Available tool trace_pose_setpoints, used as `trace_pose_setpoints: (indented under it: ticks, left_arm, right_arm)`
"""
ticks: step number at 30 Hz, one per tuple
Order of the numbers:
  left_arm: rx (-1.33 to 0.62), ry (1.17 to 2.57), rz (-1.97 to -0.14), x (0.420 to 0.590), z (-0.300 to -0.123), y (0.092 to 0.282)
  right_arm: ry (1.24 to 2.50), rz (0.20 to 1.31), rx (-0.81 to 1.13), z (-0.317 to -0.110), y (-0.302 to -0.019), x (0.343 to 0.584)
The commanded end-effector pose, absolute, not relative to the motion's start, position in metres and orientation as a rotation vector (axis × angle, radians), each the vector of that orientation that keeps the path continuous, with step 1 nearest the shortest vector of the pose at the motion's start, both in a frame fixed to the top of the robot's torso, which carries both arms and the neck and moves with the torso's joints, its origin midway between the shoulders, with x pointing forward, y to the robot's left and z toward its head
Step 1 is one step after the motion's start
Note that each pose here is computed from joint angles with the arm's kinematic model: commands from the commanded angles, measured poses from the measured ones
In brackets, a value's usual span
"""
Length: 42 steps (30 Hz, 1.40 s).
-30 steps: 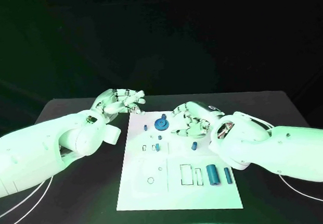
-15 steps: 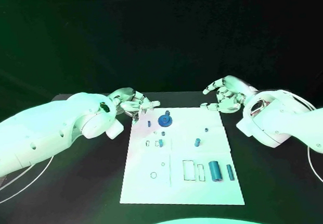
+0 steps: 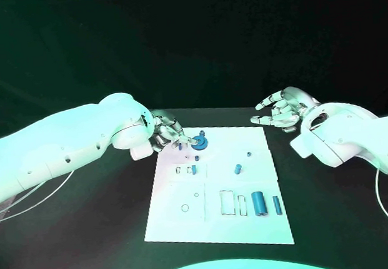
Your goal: Assemble the parts on the task board
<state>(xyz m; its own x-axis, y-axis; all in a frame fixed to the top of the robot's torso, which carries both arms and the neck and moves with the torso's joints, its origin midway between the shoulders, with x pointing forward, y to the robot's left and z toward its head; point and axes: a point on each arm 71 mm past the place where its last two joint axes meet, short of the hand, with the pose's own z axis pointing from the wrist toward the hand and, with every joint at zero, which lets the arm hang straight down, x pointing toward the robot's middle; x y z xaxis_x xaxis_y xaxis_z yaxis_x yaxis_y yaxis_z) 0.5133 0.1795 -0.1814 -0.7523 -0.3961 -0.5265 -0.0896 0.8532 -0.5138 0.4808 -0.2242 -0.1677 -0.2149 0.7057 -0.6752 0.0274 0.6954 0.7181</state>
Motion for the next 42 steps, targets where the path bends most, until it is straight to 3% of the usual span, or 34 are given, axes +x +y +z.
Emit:
trace_pose_setpoints:
  ticks: [1,22,42]
  left_arm:
    - [-0.255,2.497,-0.457,0.511,-0.186,0.179]
    - [-0.19,2.609,-0.416,0.514,-0.198,0.154]
    - [-0.183,2.631,-0.398,0.518,-0.211,0.145]
  right_arm:
    - [1.715,0.702,0.634,-0.17,-0.225,0.482]
    - [1.724,0.689,0.639,-0.17,-0.223,0.486]
    - [1.735,0.701,0.629,-0.17,-0.218,0.485]
